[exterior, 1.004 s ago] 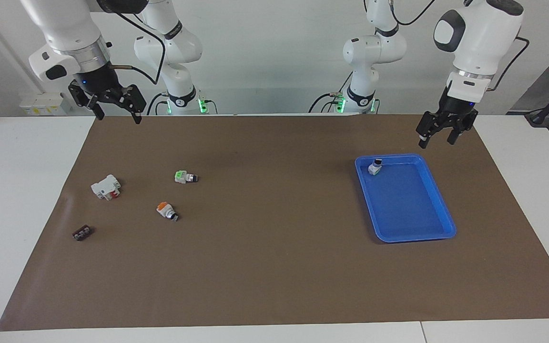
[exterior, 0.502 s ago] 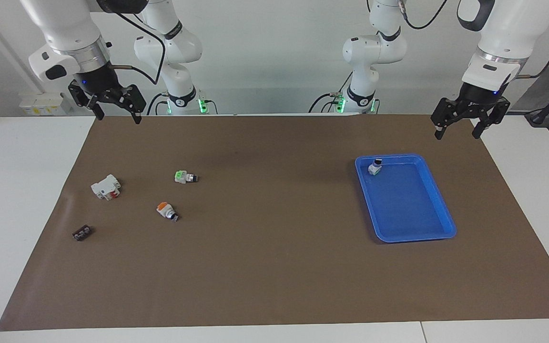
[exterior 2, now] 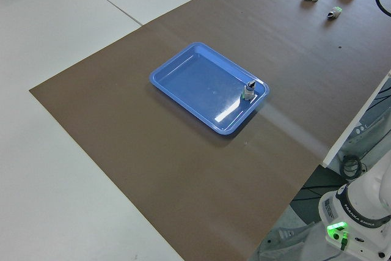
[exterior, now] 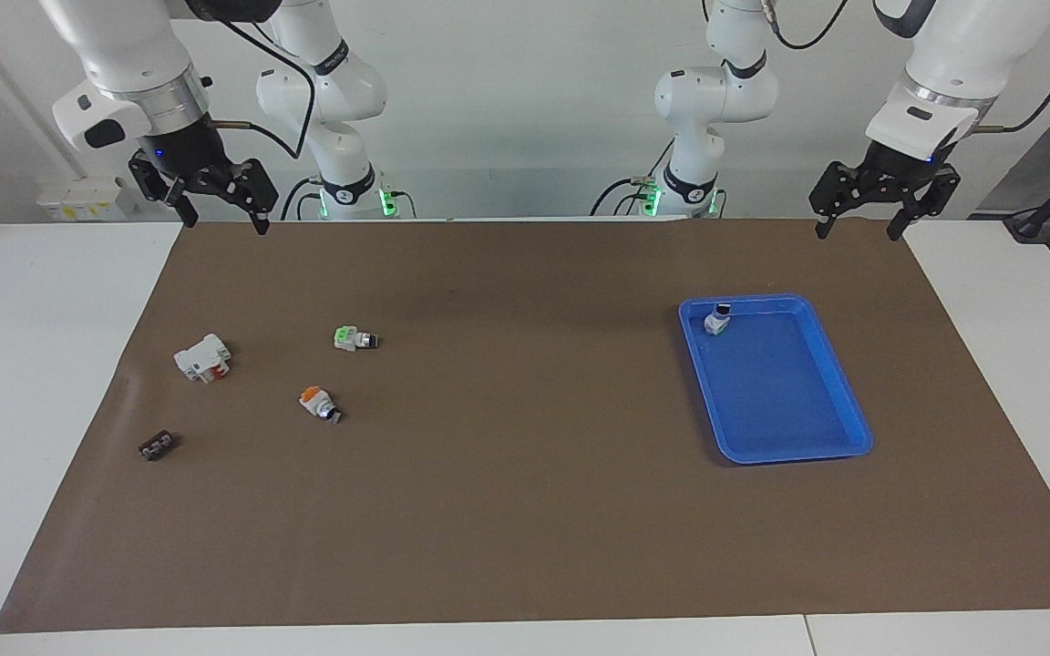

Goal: Turn and place switch with both arms

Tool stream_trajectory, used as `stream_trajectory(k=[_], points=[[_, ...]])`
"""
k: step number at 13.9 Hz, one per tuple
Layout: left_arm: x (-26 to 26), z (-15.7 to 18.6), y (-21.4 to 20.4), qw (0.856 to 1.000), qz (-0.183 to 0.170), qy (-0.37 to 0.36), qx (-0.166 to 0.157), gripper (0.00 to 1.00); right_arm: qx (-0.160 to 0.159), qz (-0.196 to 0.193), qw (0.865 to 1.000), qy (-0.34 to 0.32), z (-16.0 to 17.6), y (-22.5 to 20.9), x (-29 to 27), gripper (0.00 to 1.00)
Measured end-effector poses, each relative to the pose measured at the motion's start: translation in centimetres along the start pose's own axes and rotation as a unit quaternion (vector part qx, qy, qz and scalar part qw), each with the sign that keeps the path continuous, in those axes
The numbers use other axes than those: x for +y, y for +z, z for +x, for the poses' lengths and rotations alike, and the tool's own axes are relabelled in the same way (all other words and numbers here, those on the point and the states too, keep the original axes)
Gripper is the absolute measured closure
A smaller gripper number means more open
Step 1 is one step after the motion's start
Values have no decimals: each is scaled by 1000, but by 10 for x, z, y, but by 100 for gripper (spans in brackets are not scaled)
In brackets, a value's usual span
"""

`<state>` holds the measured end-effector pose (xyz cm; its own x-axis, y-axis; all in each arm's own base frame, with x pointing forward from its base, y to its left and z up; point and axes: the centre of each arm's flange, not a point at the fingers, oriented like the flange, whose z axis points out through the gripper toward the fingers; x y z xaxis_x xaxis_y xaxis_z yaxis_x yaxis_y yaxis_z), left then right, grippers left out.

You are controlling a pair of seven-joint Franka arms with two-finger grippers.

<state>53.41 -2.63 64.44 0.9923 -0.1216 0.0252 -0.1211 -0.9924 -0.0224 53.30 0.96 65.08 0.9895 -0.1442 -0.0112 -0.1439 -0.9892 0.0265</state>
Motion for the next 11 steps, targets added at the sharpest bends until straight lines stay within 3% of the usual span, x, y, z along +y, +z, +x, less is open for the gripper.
stream_trajectory(k=[11], points=[[-20, -10, 8, 999, -1, -43, -13, 0, -1, 0, 1000, 3, 0, 1, 4, 0]])
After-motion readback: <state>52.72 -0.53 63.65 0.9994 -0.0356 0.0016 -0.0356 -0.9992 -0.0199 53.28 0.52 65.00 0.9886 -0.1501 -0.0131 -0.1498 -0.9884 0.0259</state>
